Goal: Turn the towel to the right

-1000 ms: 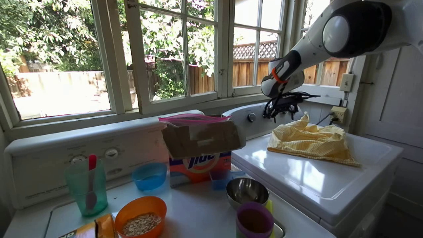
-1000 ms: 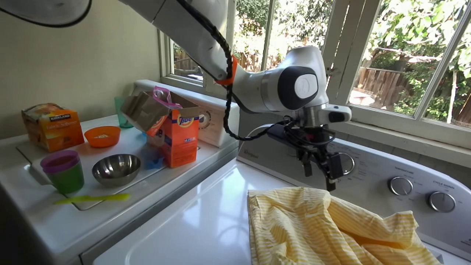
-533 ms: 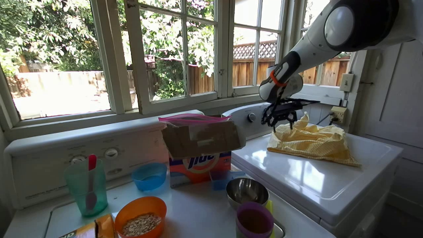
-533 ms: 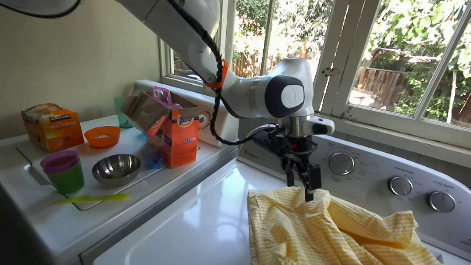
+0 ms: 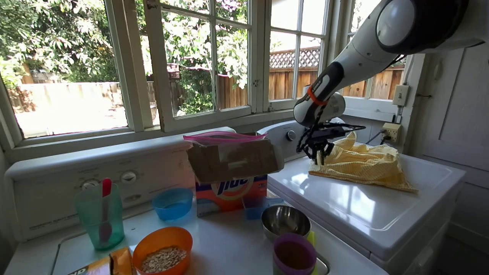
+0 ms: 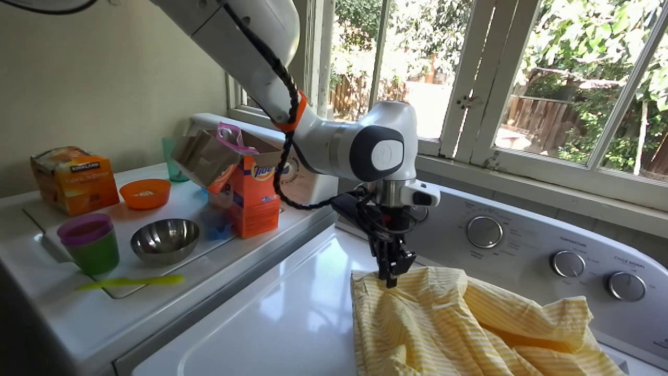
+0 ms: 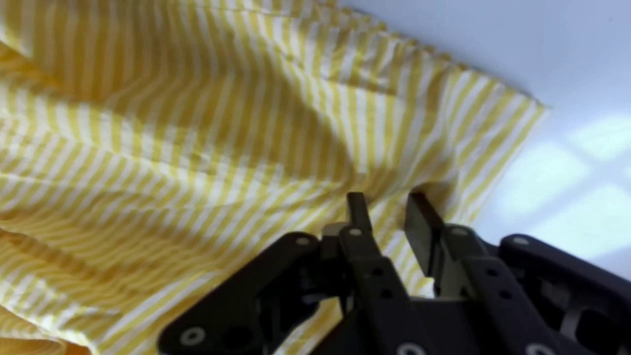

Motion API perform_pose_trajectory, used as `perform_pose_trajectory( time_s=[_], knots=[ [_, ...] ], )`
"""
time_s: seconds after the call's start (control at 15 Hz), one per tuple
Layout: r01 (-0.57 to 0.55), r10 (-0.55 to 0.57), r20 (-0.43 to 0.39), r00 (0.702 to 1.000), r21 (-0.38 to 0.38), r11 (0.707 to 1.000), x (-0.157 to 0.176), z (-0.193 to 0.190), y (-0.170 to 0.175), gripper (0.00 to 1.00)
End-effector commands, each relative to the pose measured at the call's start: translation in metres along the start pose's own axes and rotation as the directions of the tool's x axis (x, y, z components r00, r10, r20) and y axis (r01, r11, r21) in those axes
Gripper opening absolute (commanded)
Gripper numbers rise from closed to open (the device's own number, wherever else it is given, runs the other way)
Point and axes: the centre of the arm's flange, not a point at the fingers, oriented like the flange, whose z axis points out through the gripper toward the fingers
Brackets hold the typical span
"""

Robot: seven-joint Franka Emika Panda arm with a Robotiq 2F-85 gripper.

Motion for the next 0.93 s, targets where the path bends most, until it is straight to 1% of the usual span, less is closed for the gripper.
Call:
perform_pose_trajectory(
  time_s=[0.0,0.13,0.33,0.4,0.6,0.73,0.87],
  knots=[
    [0.119,-0.120,0.015,0.993,0.063,0.991,-0.019,0.011,-0.002,0.01],
    [0.221,-0.224,0.021,0.974,0.088,0.971,-0.025,0.014,-0.007,0.00],
    [0.359,-0.363,0.017,0.931,0.121,0.925,-0.032,0.011,-0.010,0.00],
    [0.407,-0.412,0.016,0.911,0.133,0.904,-0.034,0.011,-0.010,0.00],
    [0.552,-0.557,-0.004,0.830,0.140,0.822,-0.049,0.011,-0.006,0.00],
    [0.640,-0.644,-0.021,0.765,0.137,0.756,-0.060,0.013,-0.001,0.00],
    [0.718,-0.721,-0.037,0.692,0.137,0.682,-0.071,0.015,0.006,0.00]
  ],
)
